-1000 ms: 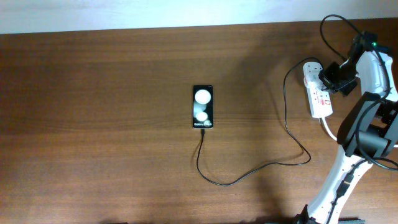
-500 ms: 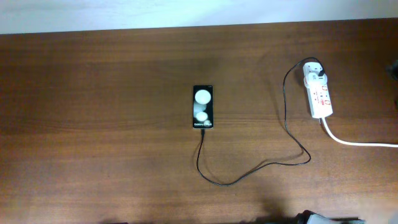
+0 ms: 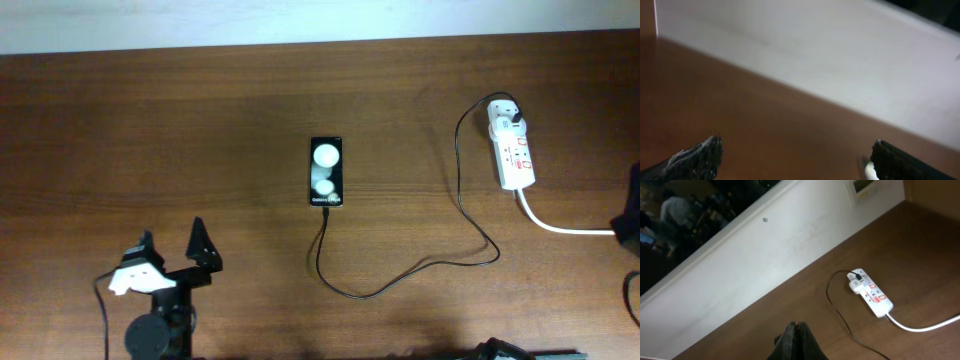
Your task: Plug charger to phone and switch on socket
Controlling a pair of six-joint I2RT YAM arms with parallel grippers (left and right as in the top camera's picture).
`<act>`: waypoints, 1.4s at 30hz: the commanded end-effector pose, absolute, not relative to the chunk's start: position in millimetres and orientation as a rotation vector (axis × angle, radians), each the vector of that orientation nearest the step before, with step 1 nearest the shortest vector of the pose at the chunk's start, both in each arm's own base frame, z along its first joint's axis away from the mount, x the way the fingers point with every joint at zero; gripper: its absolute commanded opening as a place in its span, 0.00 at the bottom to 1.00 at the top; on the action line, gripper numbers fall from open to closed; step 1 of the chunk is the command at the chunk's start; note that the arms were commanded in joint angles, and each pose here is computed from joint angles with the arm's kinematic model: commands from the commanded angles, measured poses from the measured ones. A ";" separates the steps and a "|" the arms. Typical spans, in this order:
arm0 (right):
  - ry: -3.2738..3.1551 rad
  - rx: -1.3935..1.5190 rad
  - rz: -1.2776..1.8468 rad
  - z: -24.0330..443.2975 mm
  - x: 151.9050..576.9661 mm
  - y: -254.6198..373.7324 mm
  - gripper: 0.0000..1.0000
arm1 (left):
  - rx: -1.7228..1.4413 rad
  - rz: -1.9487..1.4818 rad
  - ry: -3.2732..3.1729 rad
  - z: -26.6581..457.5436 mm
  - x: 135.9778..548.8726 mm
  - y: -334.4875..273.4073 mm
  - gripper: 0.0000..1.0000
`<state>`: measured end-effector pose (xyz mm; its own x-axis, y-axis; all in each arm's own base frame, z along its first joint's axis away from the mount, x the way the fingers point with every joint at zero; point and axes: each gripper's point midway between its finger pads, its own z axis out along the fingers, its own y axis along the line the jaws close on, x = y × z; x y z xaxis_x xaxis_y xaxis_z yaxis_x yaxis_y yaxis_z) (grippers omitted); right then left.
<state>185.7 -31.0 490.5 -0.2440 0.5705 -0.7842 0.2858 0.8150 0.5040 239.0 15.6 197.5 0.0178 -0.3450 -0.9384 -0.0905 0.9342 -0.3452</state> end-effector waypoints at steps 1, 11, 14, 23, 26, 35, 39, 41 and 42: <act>1.807 0.569 0.324 500.5 167.2 -13.1 0.04 | -0.354 -0.168 1.596 160.7 245.5 18.8 0.99; 1.915 0.374 0.461 487.7 148.3 27.2 0.99 | -0.353 -0.170 1.610 157.6 245.4 18.0 0.99; 1.963 0.533 0.271 466.6 141.1 -4.5 0.99 | -0.353 -0.170 1.611 157.4 245.4 18.0 0.99; 2.054 -0.033 0.027 389.6 171.0 3.3 0.99 | -0.353 -0.170 1.610 157.6 245.4 18.0 0.99; 1.915 -0.138 0.090 339.2 190.0 20.7 0.99 | -0.353 -0.170 1.611 157.4 245.4 18.0 0.99; 1.564 -0.243 0.216 213.2 227.9 53.6 0.99 | -0.353 -0.170 1.611 157.4 245.4 18.0 0.99; 1.592 -0.218 0.193 190.1 233.7 48.7 0.99 | -0.353 -0.170 1.611 157.4 245.4 18.0 0.99; 1.582 -0.202 0.176 188.8 236.1 45.4 0.99 | -0.353 -0.170 1.610 157.6 245.4 18.0 0.99; 1.564 -0.202 0.175 188.7 237.5 45.5 0.99 | -0.353 -0.170 1.610 157.6 245.4 18.0 0.99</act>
